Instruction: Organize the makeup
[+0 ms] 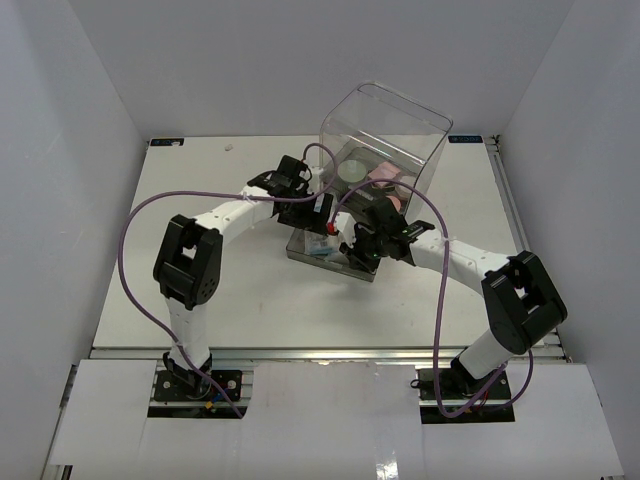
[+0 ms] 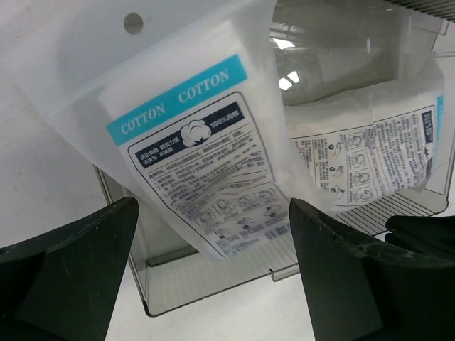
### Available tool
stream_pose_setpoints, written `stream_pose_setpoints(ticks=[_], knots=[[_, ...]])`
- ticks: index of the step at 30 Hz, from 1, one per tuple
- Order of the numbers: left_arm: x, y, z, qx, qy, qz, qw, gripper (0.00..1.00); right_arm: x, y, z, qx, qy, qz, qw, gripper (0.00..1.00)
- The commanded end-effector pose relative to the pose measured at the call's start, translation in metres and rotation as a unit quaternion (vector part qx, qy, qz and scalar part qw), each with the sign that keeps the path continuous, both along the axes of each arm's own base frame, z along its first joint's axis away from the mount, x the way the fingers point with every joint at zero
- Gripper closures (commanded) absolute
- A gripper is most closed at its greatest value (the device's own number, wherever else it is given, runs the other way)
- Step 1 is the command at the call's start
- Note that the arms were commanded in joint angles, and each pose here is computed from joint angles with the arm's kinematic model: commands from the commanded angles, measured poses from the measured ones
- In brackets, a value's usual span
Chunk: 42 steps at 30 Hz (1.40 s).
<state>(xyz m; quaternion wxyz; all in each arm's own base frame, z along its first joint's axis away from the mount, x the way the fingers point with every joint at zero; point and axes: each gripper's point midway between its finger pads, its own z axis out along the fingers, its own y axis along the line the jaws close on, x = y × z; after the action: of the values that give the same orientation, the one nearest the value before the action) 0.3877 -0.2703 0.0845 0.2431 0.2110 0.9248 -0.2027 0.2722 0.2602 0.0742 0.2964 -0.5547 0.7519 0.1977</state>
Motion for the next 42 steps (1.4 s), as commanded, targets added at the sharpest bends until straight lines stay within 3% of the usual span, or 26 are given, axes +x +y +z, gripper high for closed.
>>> stream_pose_setpoints(ticks=[1, 8, 20, 32, 42], knots=[[0.009, -0.007, 0.061, -0.048, -0.067, 0.003, 0.997, 0.02, 0.0, 0.005, 0.019, 0.029, -0.017, 0.008, 0.999, 0.76], [0.005, -0.019, 0.059, -0.085, -0.059, 0.003, 0.995, 0.05, 0.0, 0.004, 0.023, 0.037, -0.019, 0.008, 0.999, 0.76], [0.013, -0.026, 0.022, -0.028, -0.062, 0.003, 0.998, 0.09, 0.001, 0.003, 0.024, 0.04, -0.018, 0.007, 0.999, 0.76], [-0.003, -0.035, -0.023, -0.017, -0.011, -0.029, 0.999, 0.1, 0.0, 0.001, 0.023, 0.042, -0.016, 0.007, 0.999, 0.77], [0.001, -0.023, 0.002, 0.015, -0.056, -0.055, 0.997, 0.07, 0.0, 0.001, 0.024, 0.046, -0.015, 0.008, 0.999, 0.77]])
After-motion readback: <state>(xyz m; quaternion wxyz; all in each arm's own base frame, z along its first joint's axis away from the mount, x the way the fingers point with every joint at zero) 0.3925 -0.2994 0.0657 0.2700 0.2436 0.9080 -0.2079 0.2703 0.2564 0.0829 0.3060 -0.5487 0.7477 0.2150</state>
